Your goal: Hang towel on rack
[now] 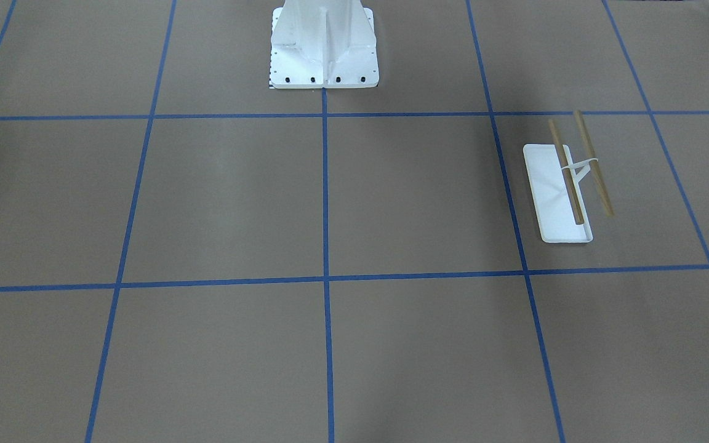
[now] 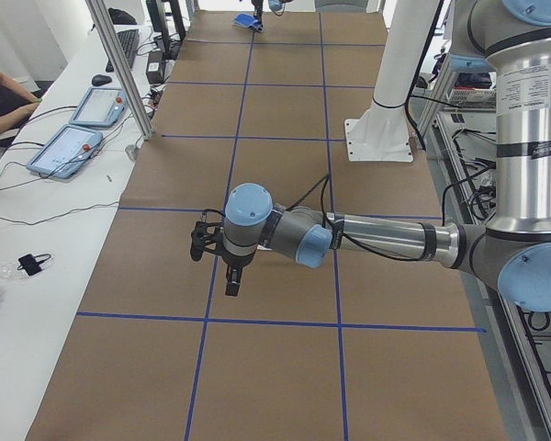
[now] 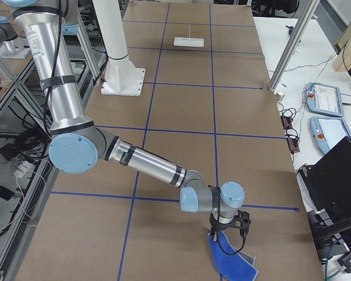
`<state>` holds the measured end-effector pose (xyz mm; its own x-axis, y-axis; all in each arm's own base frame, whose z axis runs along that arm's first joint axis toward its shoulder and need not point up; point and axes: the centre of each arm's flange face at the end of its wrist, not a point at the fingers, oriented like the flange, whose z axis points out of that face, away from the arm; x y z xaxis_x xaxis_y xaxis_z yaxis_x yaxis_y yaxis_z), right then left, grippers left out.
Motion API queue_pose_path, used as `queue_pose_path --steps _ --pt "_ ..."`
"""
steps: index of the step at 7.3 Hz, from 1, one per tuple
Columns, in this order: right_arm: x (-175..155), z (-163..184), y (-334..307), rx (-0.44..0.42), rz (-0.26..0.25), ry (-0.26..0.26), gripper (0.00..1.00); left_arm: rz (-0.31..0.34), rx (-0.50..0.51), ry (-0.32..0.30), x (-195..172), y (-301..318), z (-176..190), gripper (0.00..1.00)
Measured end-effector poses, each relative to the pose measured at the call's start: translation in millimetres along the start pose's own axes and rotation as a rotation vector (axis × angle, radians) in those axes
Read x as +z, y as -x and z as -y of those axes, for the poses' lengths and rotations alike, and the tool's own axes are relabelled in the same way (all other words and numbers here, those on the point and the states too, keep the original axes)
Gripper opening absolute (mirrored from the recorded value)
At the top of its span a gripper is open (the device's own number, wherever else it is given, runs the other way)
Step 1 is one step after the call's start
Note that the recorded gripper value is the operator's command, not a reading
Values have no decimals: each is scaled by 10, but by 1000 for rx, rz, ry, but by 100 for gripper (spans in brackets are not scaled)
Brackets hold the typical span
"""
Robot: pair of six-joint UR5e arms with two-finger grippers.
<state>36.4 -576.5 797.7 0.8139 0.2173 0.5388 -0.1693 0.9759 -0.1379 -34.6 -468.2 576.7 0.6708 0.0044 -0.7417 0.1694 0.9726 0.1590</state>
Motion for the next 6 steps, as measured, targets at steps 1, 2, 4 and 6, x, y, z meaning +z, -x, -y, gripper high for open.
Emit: queue_pose_path --steps 1,2,4,6 --pt "-247 92 68 0 22 -30 0 0 0 0 0 -1 0 98" --pt "-530 189 155 13 57 -43 0 -1 0 0 -1 -3 2 98" --pt "-1305 311 570 42 128 -42 0 -1 1 -1 -7 -13 13 98" --pt "-2259 151 1238 99 185 -56 0 -4 -13 -5 -18 -40 46 98"
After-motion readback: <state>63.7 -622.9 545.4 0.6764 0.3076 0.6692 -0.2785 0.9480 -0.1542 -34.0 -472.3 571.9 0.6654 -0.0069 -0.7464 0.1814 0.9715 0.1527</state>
